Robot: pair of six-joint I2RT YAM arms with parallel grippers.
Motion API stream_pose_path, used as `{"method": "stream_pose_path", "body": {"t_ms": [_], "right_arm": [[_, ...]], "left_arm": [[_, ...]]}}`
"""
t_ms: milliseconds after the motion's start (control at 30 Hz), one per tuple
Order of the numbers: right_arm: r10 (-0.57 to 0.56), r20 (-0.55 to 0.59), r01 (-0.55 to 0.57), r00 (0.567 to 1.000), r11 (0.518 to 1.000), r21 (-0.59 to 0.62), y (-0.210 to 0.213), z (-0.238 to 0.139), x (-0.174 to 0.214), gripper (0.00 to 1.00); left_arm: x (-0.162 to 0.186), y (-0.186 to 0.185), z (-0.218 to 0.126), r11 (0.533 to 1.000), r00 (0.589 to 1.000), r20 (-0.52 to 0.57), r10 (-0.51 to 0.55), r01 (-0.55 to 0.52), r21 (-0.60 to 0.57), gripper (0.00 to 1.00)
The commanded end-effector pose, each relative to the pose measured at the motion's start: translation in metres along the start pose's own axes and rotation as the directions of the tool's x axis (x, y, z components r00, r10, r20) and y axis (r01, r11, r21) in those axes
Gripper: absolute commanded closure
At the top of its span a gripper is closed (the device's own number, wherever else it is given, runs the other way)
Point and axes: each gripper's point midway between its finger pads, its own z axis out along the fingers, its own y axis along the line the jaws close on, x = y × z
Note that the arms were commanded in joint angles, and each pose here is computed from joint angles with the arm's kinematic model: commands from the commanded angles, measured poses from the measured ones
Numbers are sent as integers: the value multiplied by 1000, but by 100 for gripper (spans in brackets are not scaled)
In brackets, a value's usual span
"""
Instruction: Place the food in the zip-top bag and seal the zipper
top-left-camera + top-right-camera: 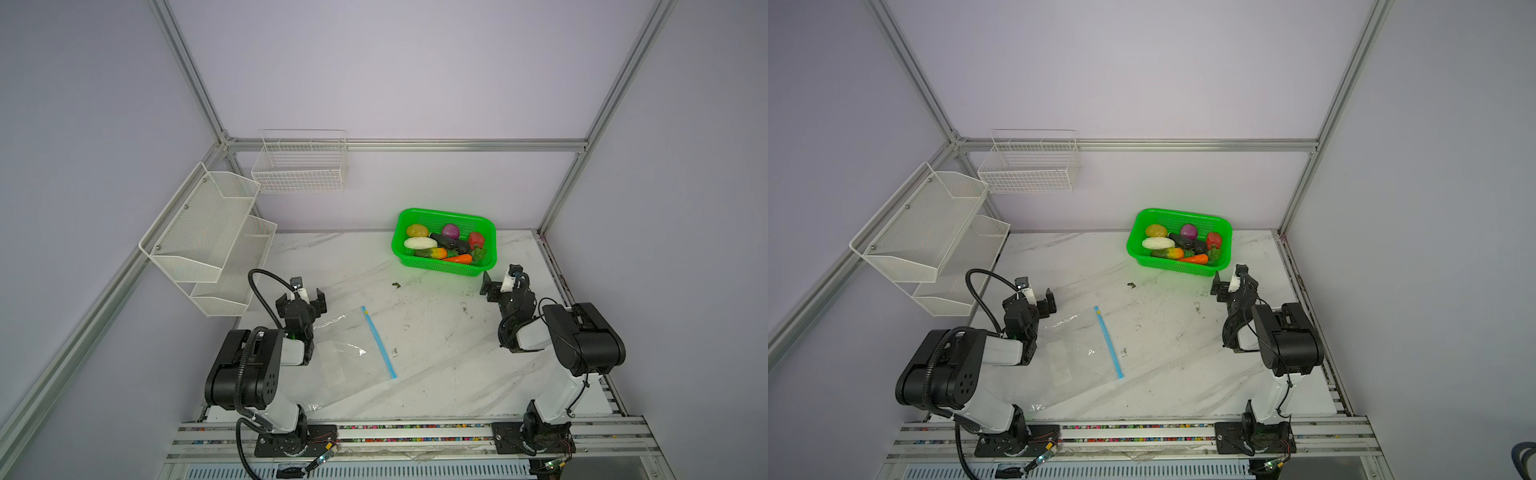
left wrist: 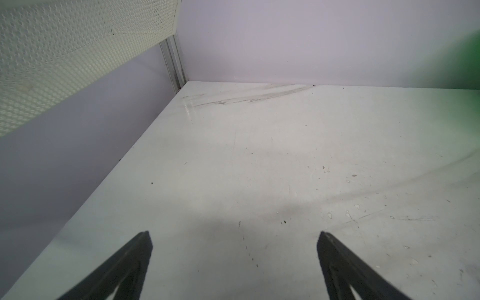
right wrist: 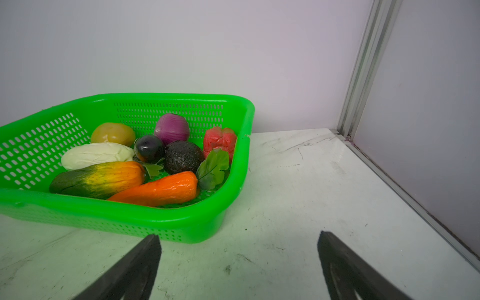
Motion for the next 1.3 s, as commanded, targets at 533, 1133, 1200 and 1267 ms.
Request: {"method": "stream_pose_path", "body": {"t_ms": [533,1133,1200,1267], "right_arm": [[42,45,-48,998,989,138,-7,-13,-61,3],[397,-117,-387,910,917,98,8,41,-120,3],[419,-158,-410,894,908,87,5,53,-117,3],[411,-216,-408,886,911,62,12,66,-111,3]], "left_arm": [[-61,7,-7,994,992,-78,-101,96,-60,0],[-128,-165,52,781,865,-413,-284,459,424,0],[-143,-187,55,737,866,-423,-265,465,490,0],[-151,-207,57,693,862,-443,-246,476,542,0]]}}
